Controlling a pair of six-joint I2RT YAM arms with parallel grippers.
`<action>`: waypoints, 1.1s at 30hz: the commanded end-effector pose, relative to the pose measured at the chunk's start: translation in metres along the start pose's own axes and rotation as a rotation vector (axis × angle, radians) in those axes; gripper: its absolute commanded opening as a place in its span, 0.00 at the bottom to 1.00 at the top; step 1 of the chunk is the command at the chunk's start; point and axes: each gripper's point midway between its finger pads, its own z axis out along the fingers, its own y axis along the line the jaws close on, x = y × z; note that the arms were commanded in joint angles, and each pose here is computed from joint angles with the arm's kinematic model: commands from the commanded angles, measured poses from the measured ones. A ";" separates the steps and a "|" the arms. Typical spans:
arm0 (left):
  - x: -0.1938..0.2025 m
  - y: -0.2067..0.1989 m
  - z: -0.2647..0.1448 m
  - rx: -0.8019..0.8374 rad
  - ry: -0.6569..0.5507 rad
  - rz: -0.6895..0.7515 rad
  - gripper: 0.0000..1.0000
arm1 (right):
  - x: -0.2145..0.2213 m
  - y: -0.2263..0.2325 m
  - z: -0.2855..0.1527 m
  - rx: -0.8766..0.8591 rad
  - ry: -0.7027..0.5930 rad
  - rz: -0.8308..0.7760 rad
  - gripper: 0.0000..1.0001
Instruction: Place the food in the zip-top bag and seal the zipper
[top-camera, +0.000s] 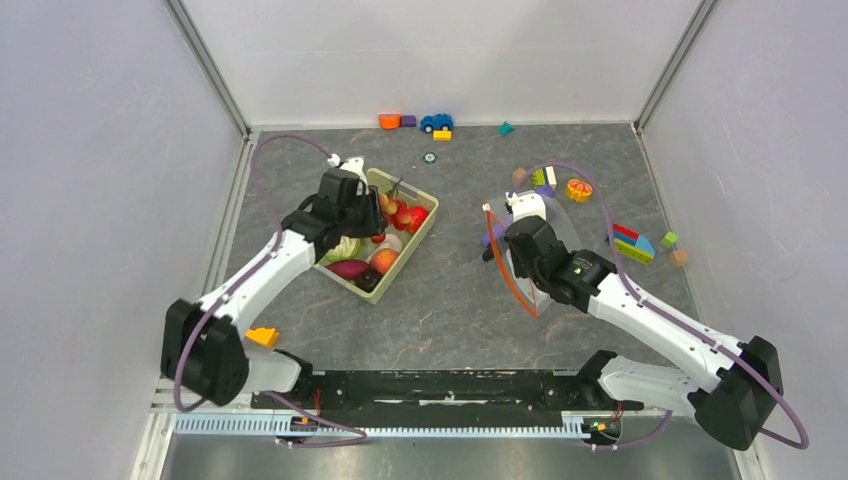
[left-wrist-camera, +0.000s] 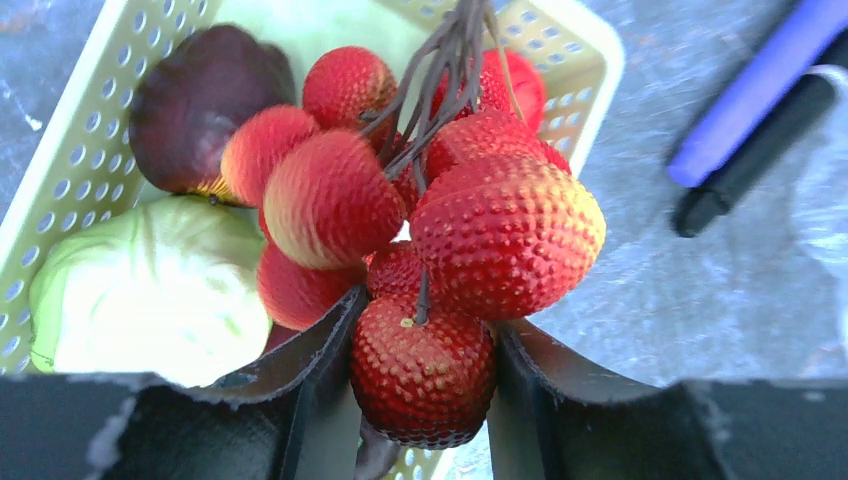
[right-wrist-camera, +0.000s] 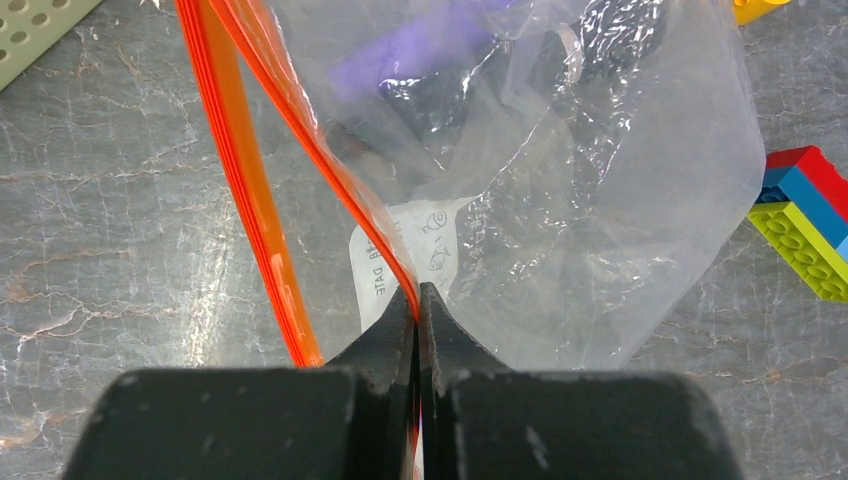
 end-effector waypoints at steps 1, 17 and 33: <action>-0.030 -0.031 -0.035 0.171 -0.142 0.039 0.02 | -0.004 -0.001 -0.007 -0.011 -0.007 0.019 0.00; -0.008 -0.125 -0.161 0.867 -0.249 0.193 0.02 | -0.034 0.007 -0.022 -0.060 -0.073 0.125 0.00; 0.034 -0.191 -0.227 1.408 -0.184 0.241 0.02 | -0.062 0.046 -0.033 -0.275 -0.134 0.204 0.00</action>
